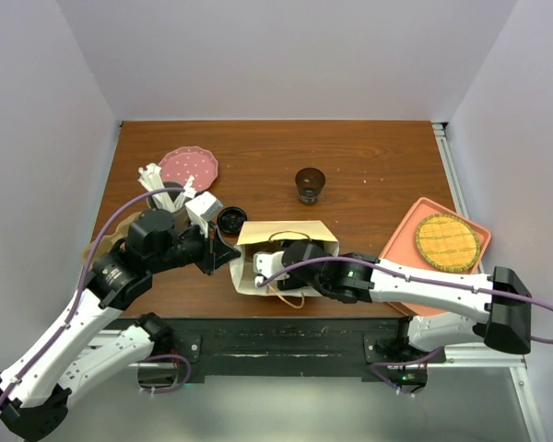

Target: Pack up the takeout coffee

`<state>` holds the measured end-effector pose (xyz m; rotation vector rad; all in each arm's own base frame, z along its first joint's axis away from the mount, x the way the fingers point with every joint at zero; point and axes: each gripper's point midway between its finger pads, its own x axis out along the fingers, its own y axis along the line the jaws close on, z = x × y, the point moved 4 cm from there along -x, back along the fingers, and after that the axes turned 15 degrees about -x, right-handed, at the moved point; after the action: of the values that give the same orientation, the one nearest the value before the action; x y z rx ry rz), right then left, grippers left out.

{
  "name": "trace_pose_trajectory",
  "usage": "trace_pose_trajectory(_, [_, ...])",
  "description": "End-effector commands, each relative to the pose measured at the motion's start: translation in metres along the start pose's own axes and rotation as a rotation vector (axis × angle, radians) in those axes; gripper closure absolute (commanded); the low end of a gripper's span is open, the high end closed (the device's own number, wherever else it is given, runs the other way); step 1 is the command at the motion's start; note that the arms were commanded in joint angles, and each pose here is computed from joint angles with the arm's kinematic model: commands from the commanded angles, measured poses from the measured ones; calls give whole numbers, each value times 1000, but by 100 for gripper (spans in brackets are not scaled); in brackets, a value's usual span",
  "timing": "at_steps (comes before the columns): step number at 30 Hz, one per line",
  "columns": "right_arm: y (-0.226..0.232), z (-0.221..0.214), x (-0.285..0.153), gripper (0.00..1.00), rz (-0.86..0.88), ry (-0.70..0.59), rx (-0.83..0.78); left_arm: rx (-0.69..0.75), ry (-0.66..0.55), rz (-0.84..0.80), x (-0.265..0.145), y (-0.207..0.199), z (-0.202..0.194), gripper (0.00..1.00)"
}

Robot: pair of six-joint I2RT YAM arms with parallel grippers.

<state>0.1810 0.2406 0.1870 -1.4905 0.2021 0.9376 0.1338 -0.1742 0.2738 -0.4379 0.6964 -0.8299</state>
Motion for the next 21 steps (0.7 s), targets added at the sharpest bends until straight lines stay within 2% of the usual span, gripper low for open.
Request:
trace_pose_trajectory(1, [-6,1,9,66,-46,9,23,45,-18,-54,-3,-10,6,100])
trace_pose_trajectory(21, [-7,-6,26,63,-65,-10,57,14,-16,-65,-4,-12,3,100])
